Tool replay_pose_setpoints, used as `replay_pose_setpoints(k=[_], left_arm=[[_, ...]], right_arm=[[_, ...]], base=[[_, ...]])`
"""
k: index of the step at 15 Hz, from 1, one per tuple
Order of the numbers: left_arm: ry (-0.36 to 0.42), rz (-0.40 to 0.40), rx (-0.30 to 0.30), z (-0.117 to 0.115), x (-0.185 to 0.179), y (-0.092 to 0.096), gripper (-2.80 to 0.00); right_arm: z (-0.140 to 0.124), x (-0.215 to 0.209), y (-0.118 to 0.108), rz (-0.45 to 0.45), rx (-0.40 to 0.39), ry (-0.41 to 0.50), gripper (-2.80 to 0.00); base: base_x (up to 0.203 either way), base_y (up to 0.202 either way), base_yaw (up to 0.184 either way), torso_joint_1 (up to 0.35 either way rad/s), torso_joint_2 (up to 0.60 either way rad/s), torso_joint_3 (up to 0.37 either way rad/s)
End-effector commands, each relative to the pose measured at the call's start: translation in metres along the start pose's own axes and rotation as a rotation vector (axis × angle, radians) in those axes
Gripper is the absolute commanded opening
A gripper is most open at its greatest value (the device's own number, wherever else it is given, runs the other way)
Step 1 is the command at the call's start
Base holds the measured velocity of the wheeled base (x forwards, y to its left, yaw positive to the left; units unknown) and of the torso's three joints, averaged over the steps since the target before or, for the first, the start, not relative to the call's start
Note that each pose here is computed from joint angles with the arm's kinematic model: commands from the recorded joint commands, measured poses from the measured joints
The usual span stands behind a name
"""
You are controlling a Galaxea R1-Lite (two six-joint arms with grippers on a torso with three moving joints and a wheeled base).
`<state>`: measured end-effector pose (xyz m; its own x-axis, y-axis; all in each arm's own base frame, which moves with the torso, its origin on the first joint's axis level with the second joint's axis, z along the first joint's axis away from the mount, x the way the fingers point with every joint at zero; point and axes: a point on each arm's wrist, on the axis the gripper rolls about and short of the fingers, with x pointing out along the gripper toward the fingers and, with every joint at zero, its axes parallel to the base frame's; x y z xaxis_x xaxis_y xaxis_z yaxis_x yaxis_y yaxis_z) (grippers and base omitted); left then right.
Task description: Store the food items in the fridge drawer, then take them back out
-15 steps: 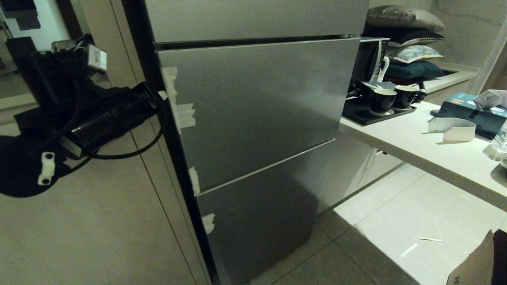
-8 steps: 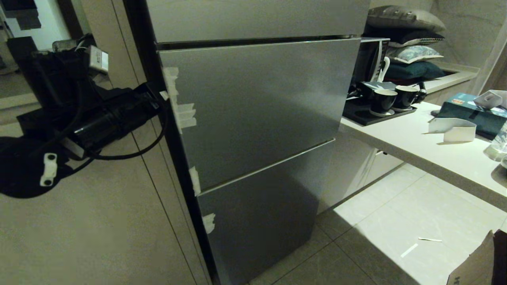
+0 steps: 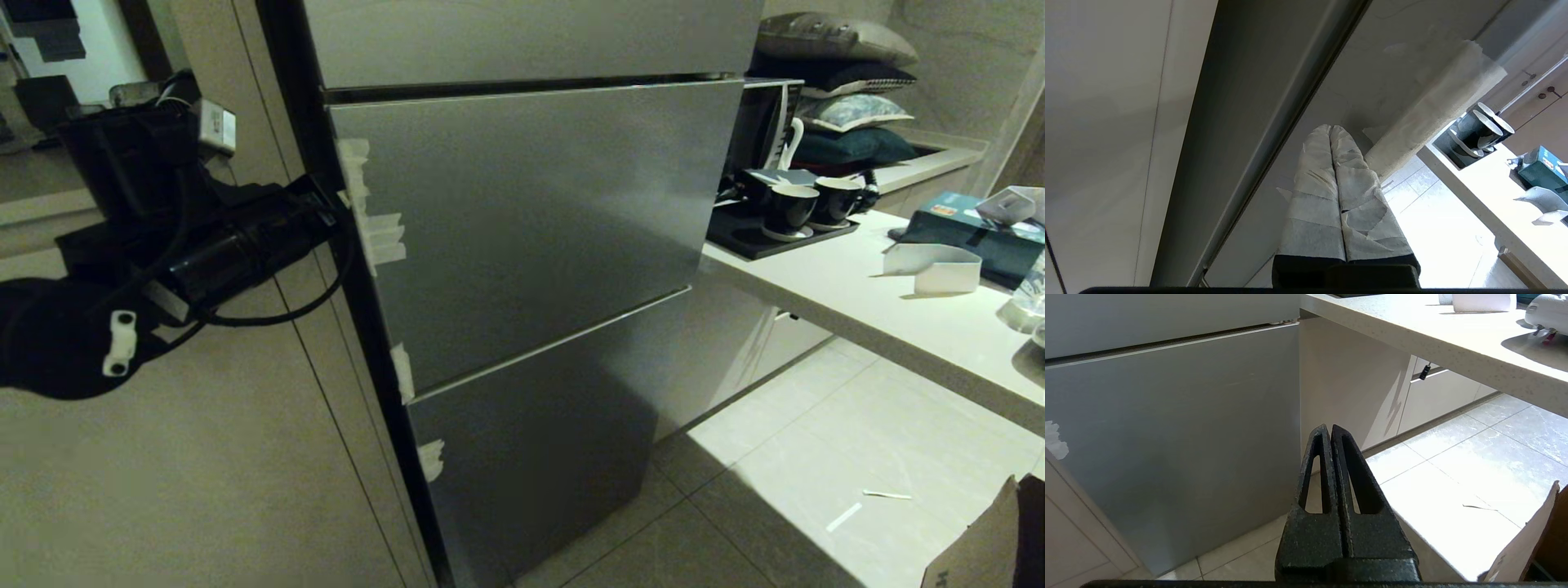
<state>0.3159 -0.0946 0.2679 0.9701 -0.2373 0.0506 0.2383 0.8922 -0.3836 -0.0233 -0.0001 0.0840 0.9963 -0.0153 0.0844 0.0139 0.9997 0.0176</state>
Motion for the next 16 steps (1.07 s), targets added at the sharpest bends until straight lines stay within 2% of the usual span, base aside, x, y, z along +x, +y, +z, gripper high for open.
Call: replay_pose_setpoints(k=[1,4,8,16], left_arm=[[-0.007,-0.003,-0.003,0.0,0.004,0.0,-2.8],[-0.009,-0.017,-0.005,0.002,0.001,-0.003,-2.8],[0.025,-0.063,-0.007,-0.003,0.002,-0.005,-2.8],[0.037,-0.088,-0.006,-0.005,-0.003,-0.012,-2.8]], right_arm=[[-0.009,0.002,0.0,-0.001,0.0,0.029,-2.8],[-0.009,0.002,0.0,-0.001,0.0,0.029,-2.8],[-0.009,0.002,0.0,-0.001,0.0,0.029,-2.8],[-0.009,0.002,0.0,-0.001,0.0,0.029,-2.8]], base=[[0.0,0.0,0.0,0.0,0.0,0.0],[0.0,0.0,0.0,0.0,0.0,0.0],[0.0,0.0,0.0,0.0,0.0,0.0],[0.0,0.0,0.0,0.0,0.0,0.0]])
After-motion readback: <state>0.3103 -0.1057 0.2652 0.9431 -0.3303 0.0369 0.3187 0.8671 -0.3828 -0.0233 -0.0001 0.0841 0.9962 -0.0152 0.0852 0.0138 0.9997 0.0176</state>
